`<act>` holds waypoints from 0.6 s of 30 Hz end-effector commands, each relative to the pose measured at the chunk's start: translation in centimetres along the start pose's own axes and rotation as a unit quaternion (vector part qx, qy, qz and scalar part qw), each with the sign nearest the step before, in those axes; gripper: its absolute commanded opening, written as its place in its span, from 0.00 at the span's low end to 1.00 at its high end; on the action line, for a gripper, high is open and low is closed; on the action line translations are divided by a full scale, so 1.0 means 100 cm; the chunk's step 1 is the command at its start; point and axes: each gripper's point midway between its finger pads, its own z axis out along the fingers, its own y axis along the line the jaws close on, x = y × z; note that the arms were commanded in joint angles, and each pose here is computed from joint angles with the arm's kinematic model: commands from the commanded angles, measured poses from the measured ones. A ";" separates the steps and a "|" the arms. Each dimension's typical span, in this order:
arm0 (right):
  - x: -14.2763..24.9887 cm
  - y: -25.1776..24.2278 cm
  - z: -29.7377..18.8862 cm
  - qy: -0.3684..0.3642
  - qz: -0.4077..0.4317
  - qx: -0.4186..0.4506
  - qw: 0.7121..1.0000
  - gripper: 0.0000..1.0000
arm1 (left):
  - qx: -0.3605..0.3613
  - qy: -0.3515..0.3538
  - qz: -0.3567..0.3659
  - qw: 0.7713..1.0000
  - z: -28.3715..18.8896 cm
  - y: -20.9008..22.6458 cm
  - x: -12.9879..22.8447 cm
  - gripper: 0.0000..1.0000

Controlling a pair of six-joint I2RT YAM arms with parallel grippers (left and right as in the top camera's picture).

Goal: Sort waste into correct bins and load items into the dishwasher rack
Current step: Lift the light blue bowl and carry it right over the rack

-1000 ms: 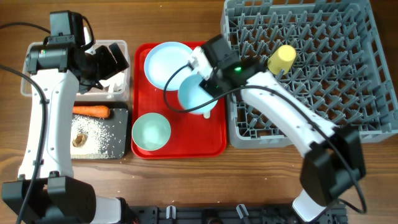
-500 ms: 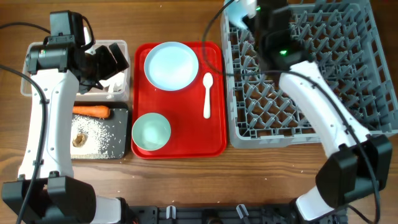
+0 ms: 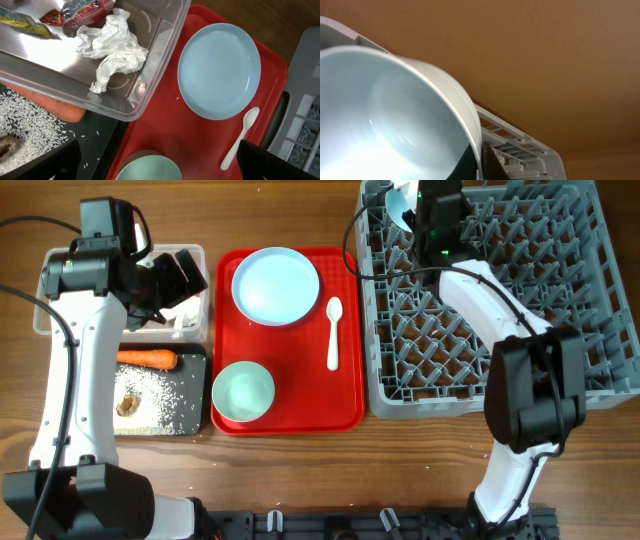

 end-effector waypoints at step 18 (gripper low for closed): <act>-0.010 0.013 0.002 -0.025 -0.046 -0.015 0.999 0.04 | 0.008 -0.004 -0.002 1.000 -0.004 -0.002 -0.003 1.00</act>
